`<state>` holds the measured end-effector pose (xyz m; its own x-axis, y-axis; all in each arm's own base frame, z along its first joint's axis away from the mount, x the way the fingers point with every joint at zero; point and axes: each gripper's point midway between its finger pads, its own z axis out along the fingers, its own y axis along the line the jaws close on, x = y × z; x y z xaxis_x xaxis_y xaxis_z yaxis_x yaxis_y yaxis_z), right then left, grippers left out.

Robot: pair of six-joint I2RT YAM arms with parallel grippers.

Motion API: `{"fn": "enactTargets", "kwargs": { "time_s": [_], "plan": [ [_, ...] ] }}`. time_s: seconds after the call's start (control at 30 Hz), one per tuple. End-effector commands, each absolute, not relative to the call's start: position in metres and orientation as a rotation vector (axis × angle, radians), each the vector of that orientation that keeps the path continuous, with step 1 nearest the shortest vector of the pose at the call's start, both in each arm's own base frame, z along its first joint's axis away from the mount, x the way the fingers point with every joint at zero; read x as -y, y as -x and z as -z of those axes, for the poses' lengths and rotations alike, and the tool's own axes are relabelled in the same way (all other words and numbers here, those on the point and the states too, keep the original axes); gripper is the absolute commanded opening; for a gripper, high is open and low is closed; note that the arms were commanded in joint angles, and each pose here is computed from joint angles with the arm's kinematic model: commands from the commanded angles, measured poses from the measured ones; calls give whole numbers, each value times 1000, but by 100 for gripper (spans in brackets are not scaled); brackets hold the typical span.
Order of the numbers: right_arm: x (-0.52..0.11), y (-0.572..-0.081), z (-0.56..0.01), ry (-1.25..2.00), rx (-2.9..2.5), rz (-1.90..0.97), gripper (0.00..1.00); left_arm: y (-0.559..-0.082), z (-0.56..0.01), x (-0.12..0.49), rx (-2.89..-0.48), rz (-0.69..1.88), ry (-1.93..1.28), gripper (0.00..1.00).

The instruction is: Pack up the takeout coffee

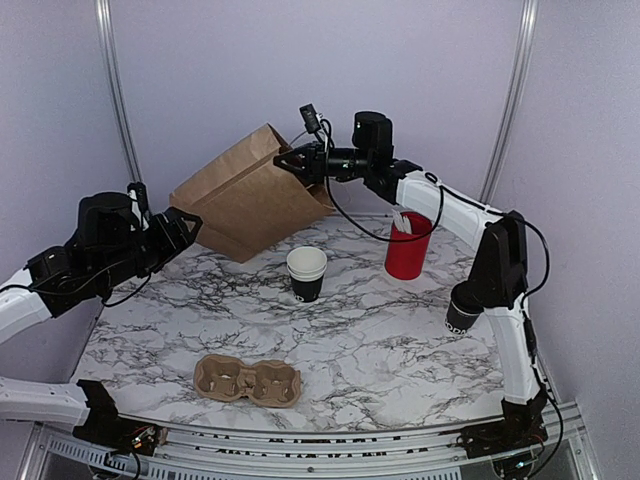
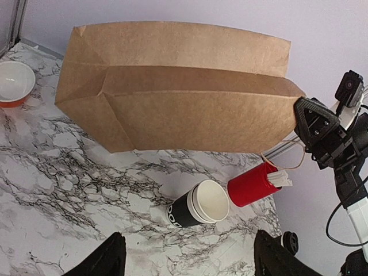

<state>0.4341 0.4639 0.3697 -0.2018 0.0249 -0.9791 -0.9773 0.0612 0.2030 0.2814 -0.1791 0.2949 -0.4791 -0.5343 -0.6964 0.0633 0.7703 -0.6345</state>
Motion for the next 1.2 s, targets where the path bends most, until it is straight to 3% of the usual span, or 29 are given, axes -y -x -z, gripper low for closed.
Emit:
{"fn": "enactTargets", "kwargs": {
  "time_s": [0.0,0.63,0.93,1.17],
  "plan": [
    [-488,-399,-361,1174,-1364,-1339,0,-279,-325,159,-1897,644,359,77],
    [-570,-281,-326,1476,-1335,-1321,0,-279,-347,187,-1951,725,260,76],
    [-592,-241,-290,1616,-1389,-1038,0,-273,-349,182,-1974,709,265,76],
    [-595,-236,-272,1652,-1430,-814,0,-257,-335,156,-2038,610,331,70]
  ]
}}
